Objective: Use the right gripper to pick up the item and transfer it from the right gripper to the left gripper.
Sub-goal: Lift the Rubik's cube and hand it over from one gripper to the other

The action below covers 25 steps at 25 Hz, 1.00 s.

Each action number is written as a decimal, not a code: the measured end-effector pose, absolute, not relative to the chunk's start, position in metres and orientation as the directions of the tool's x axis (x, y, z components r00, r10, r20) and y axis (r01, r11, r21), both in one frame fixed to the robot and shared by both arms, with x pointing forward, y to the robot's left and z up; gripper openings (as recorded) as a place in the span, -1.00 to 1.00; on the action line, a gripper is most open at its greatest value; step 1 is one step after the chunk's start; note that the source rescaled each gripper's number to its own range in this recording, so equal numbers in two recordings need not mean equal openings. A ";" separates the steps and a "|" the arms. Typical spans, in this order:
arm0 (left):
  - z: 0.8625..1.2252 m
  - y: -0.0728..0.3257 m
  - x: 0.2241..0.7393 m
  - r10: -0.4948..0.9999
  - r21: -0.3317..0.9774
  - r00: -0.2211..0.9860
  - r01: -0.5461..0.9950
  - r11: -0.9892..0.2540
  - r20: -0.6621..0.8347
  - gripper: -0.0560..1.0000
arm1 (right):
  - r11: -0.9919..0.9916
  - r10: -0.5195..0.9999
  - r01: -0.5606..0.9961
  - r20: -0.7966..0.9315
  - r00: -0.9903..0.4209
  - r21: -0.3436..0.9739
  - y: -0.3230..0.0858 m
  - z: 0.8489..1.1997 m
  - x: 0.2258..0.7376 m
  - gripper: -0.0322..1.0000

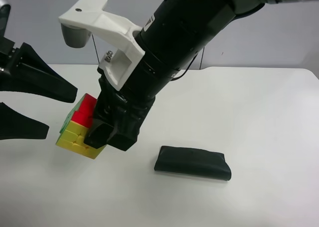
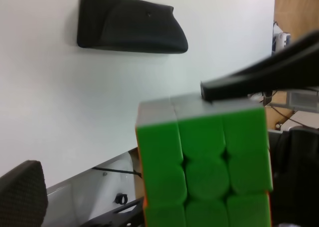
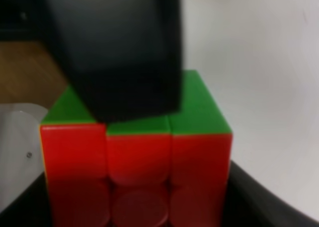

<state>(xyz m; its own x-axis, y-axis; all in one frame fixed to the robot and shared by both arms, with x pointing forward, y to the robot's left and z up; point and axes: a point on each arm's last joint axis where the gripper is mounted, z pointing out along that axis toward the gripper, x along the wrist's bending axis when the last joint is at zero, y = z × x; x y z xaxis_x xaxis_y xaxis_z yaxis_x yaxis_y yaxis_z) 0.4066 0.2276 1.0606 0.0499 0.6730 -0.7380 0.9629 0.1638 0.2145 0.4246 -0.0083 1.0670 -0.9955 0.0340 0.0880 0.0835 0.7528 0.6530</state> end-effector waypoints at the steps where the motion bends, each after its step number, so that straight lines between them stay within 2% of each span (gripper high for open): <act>1: 1.060 0.227 0.408 0.667 0.209 0.045 0.963 0.169 -0.744 1.00 | 0.752 0.033 0.082 0.088 -0.996 0.654 -0.008 1.067 0.425 -0.93; 25: 1.062 0.225 0.408 0.638 0.185 0.028 0.966 0.181 -0.769 1.00 | 0.659 0.047 0.072 0.054 -0.997 0.749 0.000 1.075 0.429 -0.93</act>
<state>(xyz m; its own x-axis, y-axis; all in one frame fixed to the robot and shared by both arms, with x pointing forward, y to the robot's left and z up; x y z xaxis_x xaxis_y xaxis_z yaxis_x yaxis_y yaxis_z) 0.4083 0.2249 1.0615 0.0282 0.6381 -0.7694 0.9659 0.1807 0.1853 0.4287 0.0001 1.0754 -0.9974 0.0472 0.0538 0.0716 0.6589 0.7488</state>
